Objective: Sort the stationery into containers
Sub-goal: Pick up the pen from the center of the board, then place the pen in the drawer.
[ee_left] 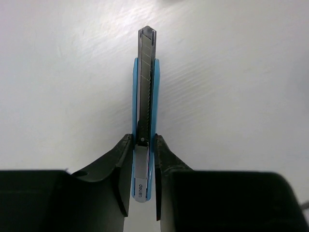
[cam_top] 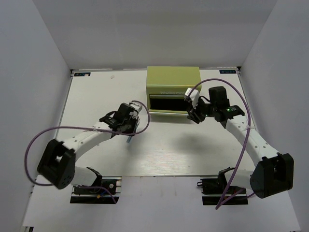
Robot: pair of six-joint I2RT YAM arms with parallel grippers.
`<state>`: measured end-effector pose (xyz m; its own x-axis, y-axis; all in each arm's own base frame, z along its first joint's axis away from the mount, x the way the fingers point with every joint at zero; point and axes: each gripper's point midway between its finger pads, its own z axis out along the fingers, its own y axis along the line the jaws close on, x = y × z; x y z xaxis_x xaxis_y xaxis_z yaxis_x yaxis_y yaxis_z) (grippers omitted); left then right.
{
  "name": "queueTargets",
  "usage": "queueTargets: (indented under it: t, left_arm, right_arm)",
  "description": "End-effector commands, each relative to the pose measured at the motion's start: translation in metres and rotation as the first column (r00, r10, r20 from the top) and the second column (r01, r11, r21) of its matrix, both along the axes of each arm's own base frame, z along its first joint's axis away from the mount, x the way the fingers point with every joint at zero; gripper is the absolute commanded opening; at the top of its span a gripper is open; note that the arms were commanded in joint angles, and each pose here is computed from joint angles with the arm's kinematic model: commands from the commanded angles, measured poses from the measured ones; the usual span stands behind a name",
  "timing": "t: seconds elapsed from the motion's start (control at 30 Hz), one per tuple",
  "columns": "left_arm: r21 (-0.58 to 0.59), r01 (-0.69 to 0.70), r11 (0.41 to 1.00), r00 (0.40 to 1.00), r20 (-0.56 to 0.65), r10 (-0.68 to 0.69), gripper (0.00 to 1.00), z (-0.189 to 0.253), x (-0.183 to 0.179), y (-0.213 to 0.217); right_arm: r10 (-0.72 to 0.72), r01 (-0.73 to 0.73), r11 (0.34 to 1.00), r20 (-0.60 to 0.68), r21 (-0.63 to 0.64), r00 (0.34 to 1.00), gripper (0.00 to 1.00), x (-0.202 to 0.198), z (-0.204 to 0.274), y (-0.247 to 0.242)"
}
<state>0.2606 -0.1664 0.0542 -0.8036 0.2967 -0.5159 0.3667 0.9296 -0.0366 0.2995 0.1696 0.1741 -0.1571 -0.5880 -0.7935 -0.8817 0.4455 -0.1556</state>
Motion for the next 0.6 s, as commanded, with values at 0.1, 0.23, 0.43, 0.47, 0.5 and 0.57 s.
queueTargets:
  t: [0.1,0.23,0.43,0.47,0.5,0.57]
  left_arm:
    - [-0.195,0.372,0.907,0.868,0.418,-0.266,0.00,0.114,0.021,-0.058]
    - [-0.134,0.507,0.851,0.768,0.518,-0.376,0.00,0.137,0.038,-0.078]
    - [-0.043,0.643,0.765,0.639,0.582,-0.504,0.00,0.148,0.083,-0.122]
    - [-0.002,0.657,0.754,0.597,0.612,-0.519,0.00,0.158,0.093,-0.127]
    - [0.010,0.661,0.751,0.584,0.621,-0.523,0.00,0.161,0.100,-0.131]
    - [0.020,0.685,0.729,0.560,0.625,-0.544,0.00,0.161,0.114,-0.145]
  right_arm:
    - [0.040,-0.040,0.998,0.015,0.041,0.999,0.34,-0.006,0.007,0.006]
    - [0.019,-0.020,0.999,0.028,0.043,0.999,0.00,-0.002,0.011,0.005]
    - [-0.053,0.051,0.998,0.070,0.019,0.996,0.00,0.004,0.012,-0.007]
    - [-0.060,0.059,0.998,0.076,0.018,0.995,0.00,0.004,0.013,-0.008]
    - [-0.071,0.071,0.997,0.083,0.009,0.994,0.00,0.004,0.013,-0.011]
    - [-0.077,0.077,0.997,0.103,0.009,0.992,0.00,0.003,0.015,-0.013]
